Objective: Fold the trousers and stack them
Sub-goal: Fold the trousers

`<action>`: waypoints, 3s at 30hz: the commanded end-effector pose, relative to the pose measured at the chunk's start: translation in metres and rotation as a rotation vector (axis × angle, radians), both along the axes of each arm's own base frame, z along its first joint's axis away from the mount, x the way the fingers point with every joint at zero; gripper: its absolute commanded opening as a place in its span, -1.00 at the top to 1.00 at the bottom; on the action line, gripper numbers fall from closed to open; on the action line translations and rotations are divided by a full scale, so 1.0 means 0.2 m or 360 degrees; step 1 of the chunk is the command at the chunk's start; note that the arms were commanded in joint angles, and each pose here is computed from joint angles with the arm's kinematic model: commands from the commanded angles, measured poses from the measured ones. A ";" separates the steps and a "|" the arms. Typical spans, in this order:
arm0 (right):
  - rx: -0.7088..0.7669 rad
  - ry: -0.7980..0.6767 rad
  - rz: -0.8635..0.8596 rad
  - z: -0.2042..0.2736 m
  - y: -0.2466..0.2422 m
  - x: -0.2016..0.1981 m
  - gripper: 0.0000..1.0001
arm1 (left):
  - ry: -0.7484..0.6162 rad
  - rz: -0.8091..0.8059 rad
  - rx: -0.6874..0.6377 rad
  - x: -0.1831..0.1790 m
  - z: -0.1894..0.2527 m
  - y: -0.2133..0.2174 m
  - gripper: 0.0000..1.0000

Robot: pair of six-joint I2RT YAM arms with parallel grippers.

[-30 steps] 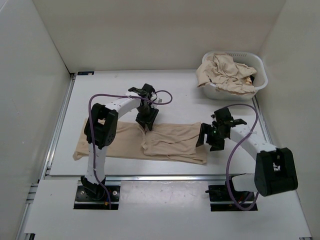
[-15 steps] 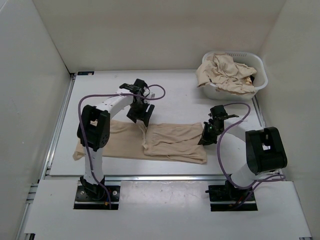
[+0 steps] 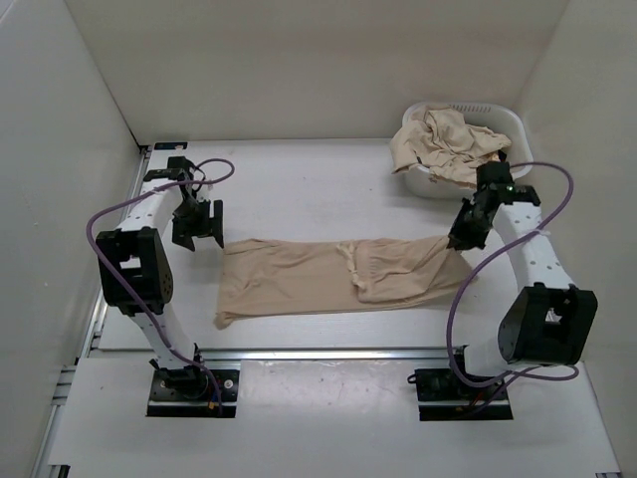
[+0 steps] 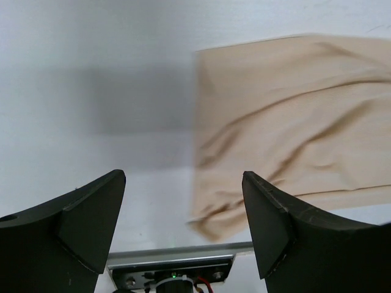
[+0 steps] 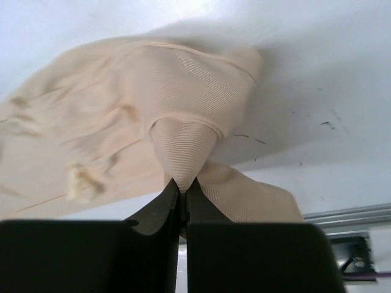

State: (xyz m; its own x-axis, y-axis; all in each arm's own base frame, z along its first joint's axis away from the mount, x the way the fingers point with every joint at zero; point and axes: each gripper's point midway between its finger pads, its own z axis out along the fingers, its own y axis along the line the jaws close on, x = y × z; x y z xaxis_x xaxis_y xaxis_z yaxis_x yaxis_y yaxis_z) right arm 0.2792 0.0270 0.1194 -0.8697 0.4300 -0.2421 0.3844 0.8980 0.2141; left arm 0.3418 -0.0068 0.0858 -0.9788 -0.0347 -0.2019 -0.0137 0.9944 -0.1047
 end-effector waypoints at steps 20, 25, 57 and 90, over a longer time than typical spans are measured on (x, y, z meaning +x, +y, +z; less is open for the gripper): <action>0.0056 0.0099 0.1117 0.32 1.66 -0.14 1.00 | 0.0481 -0.0191 -0.0723 -0.34 -0.32 -0.52 -0.79; 0.0207 0.0038 0.1247 0.33 1.79 -0.15 1.00 | 0.0614 -0.0242 -0.0712 -0.38 -0.44 -0.59 -0.30; 0.0455 -0.0078 0.0881 0.16 1.28 -0.03 -0.77 | -0.0324 -0.0249 -0.0005 0.05 0.41 -0.27 -0.26; 0.0499 0.0431 0.0320 -0.57 0.87 -0.16 0.08 | -0.0130 -0.1400 0.0478 -0.69 -0.24 -0.99 0.67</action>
State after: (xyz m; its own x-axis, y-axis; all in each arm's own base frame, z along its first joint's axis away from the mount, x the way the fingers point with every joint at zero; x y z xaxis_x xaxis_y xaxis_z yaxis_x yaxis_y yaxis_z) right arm 0.2617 0.2022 0.0216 -0.9605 0.2660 0.0817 0.2739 0.8523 0.4456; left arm 0.2074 -0.2072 0.0262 -0.6138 0.7801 -0.1213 0.7558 0.6251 0.1952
